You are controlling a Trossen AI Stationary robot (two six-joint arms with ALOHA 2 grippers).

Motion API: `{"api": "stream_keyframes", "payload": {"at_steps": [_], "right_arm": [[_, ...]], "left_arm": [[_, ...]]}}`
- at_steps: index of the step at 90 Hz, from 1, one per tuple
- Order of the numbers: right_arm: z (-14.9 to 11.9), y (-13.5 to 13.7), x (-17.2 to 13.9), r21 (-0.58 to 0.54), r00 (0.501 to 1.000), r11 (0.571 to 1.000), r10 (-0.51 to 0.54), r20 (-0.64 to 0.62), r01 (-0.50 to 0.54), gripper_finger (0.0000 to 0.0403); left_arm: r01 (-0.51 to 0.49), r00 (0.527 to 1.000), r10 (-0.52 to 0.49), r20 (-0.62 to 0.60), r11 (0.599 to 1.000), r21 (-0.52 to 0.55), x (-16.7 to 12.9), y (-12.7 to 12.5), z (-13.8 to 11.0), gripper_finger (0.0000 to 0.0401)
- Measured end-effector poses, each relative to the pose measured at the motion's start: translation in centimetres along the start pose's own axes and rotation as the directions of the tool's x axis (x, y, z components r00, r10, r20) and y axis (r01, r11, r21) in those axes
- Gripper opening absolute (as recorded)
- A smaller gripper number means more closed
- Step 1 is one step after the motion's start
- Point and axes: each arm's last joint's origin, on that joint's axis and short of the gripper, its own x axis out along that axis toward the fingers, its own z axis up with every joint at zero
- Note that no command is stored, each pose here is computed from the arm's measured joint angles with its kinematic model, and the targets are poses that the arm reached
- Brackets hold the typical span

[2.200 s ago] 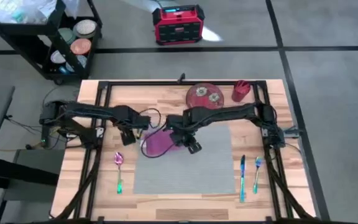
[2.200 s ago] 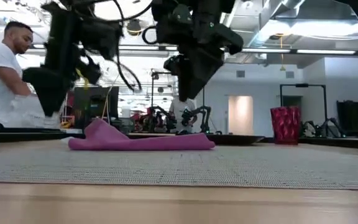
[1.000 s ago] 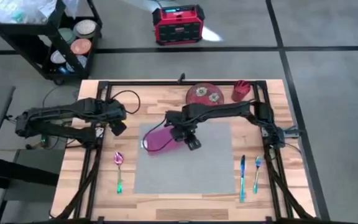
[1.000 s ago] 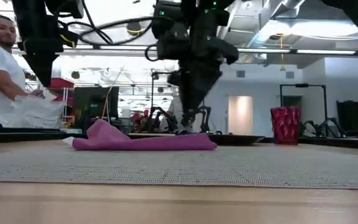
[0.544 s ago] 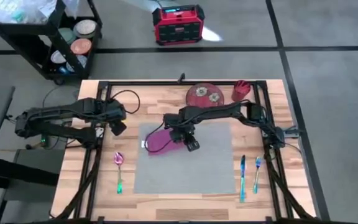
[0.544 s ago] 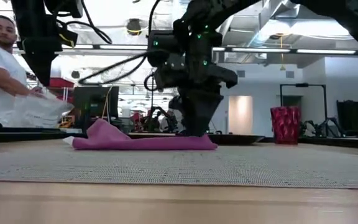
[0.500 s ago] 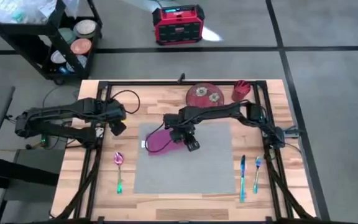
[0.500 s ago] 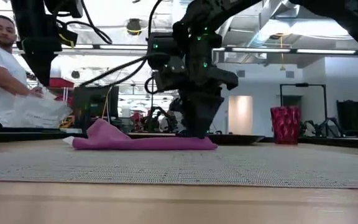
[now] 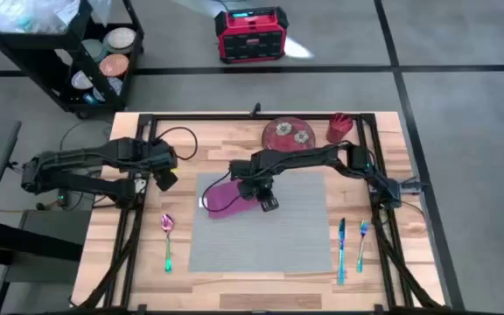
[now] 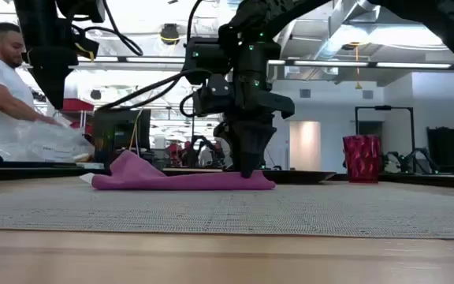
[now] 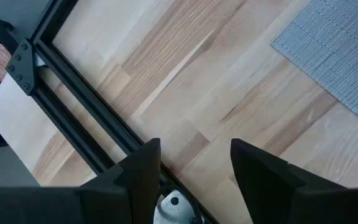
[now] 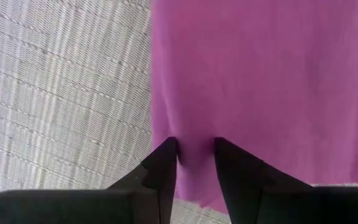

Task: Set table place
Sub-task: Fold the violet table napkin on the gray table mat

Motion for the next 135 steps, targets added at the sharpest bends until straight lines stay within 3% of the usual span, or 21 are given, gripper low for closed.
{"api": "stream_keyframes", "payload": {"at_steps": [32,53,71,97,115,135], "right_arm": [[0.2,0.5,0.1,0.014,1.000,1.000,-0.012,-0.008,0.012,0.0088],[0.1,0.3,0.1,0.043,0.999,0.999,-0.030,-0.021,0.030,0.0008],[-0.2,0.4,-0.1,0.080,0.999,0.996,-0.023,-0.044,0.026,0.0001],[-0.3,2.8,-3.1,0.089,0.997,0.995,-0.034,-0.070,0.040,0.0000],[-0.1,4.8,-6.2,0.098,0.997,0.992,-0.076,-0.016,0.077,0.0000],[-0.2,5.0,-6.4,0.137,0.999,0.989,-0.051,-0.009,0.052,0.0000]], "left_arm": [[-0.004,1.000,0.004,-0.006,1.000,0.025,0.0,0.1,-0.1,0.0178],[-0.012,1.000,0.012,-0.001,0.999,0.037,0.0,0.1,-0.1,0.0178],[-0.013,1.000,0.013,0.000,0.999,0.045,0.0,0.1,-0.1,0.0178],[-0.031,0.999,0.030,0.019,0.999,0.043,0.0,0.1,0.1,0.0178],[-0.032,0.999,0.031,0.020,0.998,0.050,0.0,0.1,0.1,0.0178],[-0.032,0.999,0.031,0.019,0.998,0.049,0.0,0.1,0.1,0.0178]]}}
